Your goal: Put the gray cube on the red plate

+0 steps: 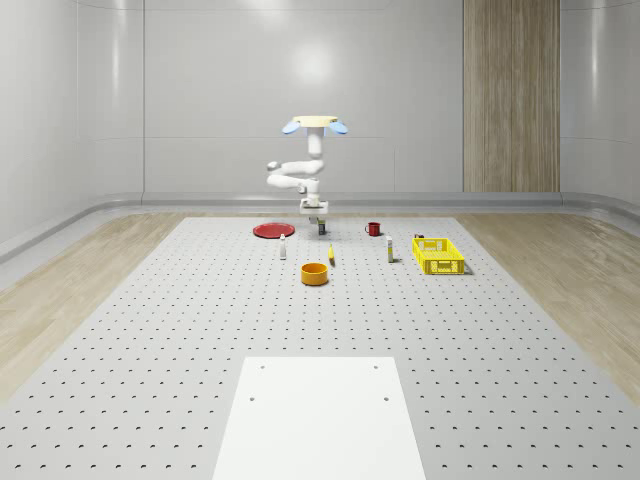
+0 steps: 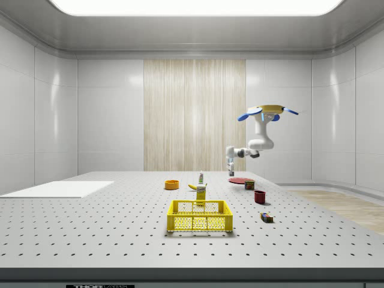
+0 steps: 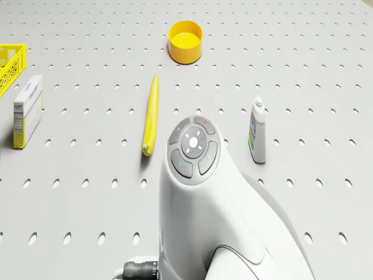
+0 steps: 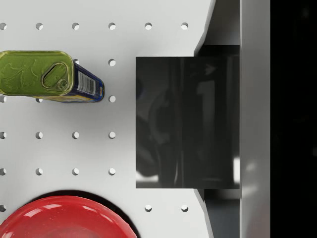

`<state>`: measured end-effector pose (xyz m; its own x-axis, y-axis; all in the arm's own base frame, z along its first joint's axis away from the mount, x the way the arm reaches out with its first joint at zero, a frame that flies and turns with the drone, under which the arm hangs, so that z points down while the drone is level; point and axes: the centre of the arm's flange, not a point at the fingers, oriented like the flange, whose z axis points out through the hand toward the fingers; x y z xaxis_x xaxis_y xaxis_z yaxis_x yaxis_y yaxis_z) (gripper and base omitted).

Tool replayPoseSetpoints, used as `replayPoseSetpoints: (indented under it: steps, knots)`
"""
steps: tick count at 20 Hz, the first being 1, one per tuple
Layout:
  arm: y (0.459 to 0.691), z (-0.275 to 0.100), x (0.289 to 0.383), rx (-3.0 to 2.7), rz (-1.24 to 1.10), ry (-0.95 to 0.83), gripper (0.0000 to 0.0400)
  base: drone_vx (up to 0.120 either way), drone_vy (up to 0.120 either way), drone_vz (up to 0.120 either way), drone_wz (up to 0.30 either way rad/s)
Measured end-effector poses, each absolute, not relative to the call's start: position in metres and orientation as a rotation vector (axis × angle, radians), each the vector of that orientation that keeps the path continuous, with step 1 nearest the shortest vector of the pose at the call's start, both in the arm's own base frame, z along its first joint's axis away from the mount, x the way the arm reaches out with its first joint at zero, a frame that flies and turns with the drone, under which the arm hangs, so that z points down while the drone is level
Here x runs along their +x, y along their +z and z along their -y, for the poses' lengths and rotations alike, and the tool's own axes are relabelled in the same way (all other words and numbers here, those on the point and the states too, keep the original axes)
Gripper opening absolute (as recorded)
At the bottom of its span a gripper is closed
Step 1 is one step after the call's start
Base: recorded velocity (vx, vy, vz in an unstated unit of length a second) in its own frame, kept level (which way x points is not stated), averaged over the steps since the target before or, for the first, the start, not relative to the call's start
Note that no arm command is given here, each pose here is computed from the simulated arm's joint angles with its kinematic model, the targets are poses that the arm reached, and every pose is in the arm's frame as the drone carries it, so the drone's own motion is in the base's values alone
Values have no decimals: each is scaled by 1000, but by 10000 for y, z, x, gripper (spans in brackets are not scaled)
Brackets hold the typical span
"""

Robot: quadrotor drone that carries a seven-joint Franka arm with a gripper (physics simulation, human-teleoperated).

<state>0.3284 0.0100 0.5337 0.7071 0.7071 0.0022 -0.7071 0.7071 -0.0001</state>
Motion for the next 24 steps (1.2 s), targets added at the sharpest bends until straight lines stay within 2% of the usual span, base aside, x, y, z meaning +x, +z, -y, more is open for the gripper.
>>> replayPoseSetpoints:
  steps: [3, 24]
  knots:
    - [5337, -100, 3284, 1, 2, 785, 250, -53, -120, 0, 0]
    - [5337, -100, 3284, 1, 2, 785, 250, -120, -120, 0, 0]
